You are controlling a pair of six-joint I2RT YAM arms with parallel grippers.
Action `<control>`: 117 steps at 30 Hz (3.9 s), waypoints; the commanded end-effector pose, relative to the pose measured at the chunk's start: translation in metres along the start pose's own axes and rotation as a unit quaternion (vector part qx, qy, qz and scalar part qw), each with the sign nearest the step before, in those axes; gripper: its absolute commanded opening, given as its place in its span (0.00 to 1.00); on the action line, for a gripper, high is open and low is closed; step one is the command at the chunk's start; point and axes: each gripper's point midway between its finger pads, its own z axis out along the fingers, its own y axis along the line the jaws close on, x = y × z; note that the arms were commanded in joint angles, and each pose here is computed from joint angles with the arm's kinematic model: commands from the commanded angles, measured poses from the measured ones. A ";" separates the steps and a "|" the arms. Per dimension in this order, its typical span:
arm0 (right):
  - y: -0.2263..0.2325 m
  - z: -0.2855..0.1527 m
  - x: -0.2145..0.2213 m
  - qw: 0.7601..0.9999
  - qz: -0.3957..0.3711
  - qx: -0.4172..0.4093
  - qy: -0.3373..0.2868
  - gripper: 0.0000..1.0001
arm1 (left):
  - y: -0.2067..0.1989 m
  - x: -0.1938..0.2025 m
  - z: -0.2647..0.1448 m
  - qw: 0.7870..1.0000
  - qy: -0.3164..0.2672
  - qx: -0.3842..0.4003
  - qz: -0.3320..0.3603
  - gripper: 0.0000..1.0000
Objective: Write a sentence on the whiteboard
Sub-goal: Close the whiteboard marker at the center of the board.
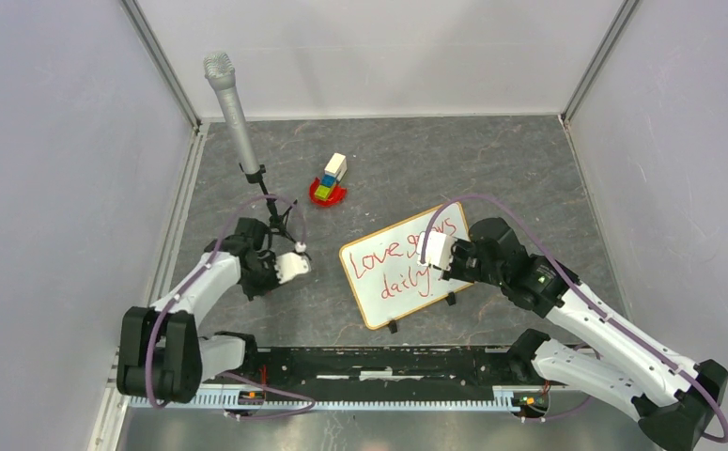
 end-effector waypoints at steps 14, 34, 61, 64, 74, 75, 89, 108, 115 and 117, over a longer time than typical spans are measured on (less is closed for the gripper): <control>-0.009 -0.006 -0.022 0.999 0.017 0.004 -0.034 0.00 | -0.043 -0.068 -0.072 0.995 -0.068 0.010 0.072 0.03; -0.039 -0.022 -0.127 0.973 0.134 -0.050 -0.179 0.00 | -0.074 -0.212 -0.209 0.968 -0.207 0.029 0.142 0.02; -0.004 -0.035 -0.159 0.889 0.258 -0.243 -0.291 0.00 | -0.091 -0.277 -0.205 0.934 -0.280 0.020 0.222 0.03; -0.004 -0.037 -0.160 0.887 0.258 -0.246 -0.293 0.00 | -0.093 -0.281 -0.205 0.933 -0.280 0.022 0.225 0.02; 0.000 -0.034 -0.157 0.888 0.258 -0.248 -0.289 0.00 | -0.098 -0.289 -0.208 0.930 -0.284 0.027 0.232 0.03; 0.001 -0.033 -0.156 0.888 0.258 -0.248 -0.287 0.00 | -0.098 -0.289 -0.208 0.930 -0.284 0.028 0.231 0.03; 0.000 -0.028 -0.152 0.893 0.257 -0.242 -0.277 0.00 | -0.103 -0.291 -0.215 0.927 -0.297 0.038 0.228 0.03; 0.001 -0.022 -0.149 0.897 0.258 -0.238 -0.270 0.00 | -0.110 -0.306 -0.218 0.927 -0.299 0.047 0.221 0.02; 0.000 -0.019 -0.147 0.900 0.258 -0.231 -0.264 0.00 | -0.110 -0.315 -0.217 0.930 -0.295 0.040 0.216 0.02; -0.001 -0.019 -0.147 0.901 0.257 -0.229 -0.263 0.00 | -0.106 -0.320 -0.218 0.934 -0.294 0.032 0.199 0.03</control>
